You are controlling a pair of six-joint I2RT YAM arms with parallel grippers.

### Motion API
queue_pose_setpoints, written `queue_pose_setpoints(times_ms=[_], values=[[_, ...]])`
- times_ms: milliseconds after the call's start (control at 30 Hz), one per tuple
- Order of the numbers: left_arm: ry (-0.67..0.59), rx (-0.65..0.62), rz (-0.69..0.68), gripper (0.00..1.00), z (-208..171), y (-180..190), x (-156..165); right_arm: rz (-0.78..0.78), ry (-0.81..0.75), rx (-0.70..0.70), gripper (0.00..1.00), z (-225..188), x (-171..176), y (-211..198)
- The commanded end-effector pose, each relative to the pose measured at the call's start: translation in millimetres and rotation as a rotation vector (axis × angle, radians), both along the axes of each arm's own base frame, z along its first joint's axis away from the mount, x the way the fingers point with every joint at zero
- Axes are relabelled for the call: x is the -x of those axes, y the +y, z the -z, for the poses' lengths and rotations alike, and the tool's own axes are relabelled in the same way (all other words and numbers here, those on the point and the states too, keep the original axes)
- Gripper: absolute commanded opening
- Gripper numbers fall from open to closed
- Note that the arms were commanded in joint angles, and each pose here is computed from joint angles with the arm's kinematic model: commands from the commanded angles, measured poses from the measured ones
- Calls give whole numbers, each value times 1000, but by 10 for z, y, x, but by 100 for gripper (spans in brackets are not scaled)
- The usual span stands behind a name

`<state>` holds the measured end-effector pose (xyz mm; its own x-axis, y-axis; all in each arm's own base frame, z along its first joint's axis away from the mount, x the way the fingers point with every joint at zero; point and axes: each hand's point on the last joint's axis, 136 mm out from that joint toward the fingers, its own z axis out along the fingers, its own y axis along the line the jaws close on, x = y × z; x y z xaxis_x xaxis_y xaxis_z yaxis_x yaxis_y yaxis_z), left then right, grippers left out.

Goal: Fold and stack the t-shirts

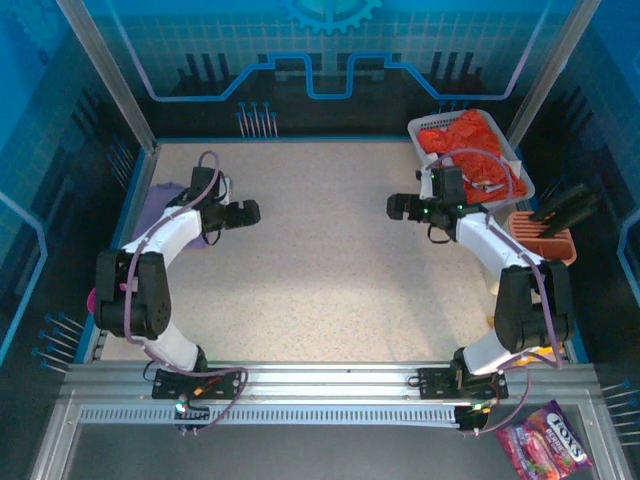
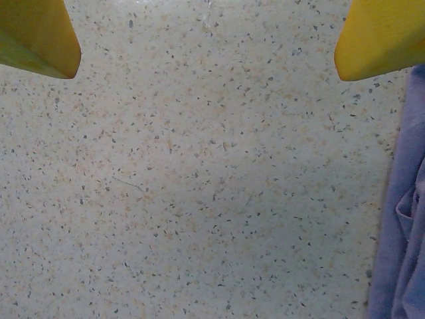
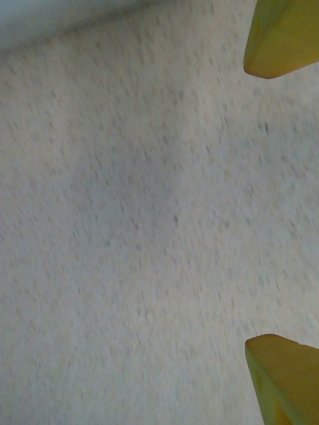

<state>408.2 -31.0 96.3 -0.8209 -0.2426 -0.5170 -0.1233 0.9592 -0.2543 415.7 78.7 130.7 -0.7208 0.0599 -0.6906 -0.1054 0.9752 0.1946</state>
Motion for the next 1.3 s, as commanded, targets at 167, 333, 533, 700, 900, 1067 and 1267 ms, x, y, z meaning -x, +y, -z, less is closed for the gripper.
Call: queue_pose_setpoints(times_ms=[167, 333, 533, 700, 900, 1067, 1267], values=[[-402, -80, -20, 99, -214, 238, -46, 32, -330, 194, 100, -115, -184, -381], [-456, -163, 11, 99, -98, 317, 45, 10, -350, 172, 100, -134, -260, -401], [-583, -141, -14, 99, -65, 339, 51, -10, -434, 119, 100, -238, -302, -454], [-693, -151, -17, 99, -22, 323, 152, -4, -514, 85, 100, -306, -284, -506], [-659, -185, -47, 99, 11, 363, 127, -8, -668, 93, 100, -497, 57, -443], [-659, -190, -45, 99, 10, 356, 125, -67, -562, 201, 100, -373, 340, -371], [-650, -167, 27, 99, 14, 239, 94, -5, -522, 184, 100, 22, 399, -488]])
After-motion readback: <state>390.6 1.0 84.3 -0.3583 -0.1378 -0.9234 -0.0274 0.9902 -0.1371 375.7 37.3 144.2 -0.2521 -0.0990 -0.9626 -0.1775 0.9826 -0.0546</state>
